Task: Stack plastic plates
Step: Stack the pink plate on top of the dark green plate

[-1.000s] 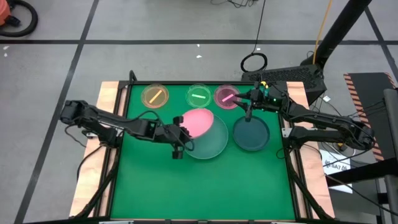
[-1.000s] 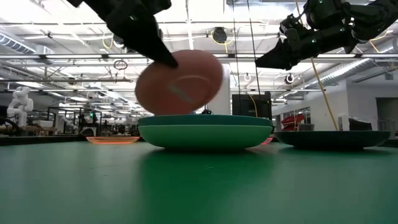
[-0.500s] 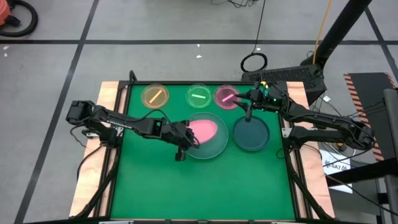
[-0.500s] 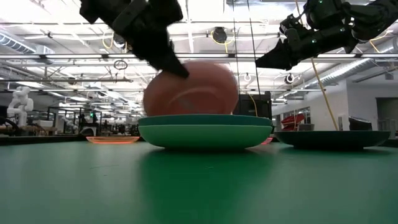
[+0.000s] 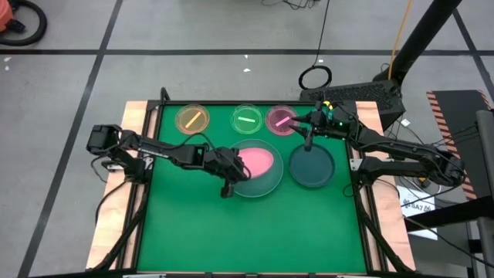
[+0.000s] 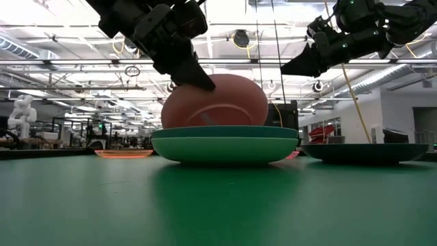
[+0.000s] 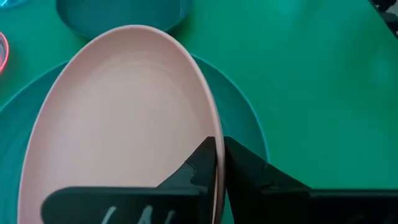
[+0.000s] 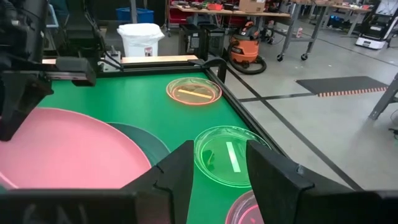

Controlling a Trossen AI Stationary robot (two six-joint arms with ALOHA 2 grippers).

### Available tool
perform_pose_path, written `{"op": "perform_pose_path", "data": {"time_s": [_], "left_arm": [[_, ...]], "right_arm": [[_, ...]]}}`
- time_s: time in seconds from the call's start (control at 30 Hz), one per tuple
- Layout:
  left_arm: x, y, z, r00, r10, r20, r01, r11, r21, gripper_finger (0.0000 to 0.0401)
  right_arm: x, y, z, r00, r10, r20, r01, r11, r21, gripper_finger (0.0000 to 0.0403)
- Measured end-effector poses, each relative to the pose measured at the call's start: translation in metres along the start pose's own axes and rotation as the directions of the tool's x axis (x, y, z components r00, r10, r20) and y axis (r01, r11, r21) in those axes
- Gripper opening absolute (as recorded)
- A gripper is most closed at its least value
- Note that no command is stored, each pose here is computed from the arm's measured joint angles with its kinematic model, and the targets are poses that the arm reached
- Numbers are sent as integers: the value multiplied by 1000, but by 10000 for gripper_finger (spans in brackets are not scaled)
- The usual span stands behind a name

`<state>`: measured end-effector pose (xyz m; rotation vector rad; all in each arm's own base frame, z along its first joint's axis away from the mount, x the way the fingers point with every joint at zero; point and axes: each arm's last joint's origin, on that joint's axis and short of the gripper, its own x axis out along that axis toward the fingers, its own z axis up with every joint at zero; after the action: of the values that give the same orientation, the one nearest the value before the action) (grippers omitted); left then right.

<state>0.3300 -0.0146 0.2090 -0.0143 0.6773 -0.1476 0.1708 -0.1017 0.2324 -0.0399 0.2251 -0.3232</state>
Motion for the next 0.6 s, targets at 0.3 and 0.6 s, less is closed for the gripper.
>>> {"op": "perform_pose_path", "data": {"time_s": [0.3,0.6], "left_arm": [[0,1,1,1000,11,13,-11,1000,3,31],[0,1,1,1000,12,13,-12,1000,-17,32]], "right_arm": [[0,0,0,1000,0,-1,0,1000,0,141],[0,0,0,1000,0,-1,0,1000,3,141]]}}
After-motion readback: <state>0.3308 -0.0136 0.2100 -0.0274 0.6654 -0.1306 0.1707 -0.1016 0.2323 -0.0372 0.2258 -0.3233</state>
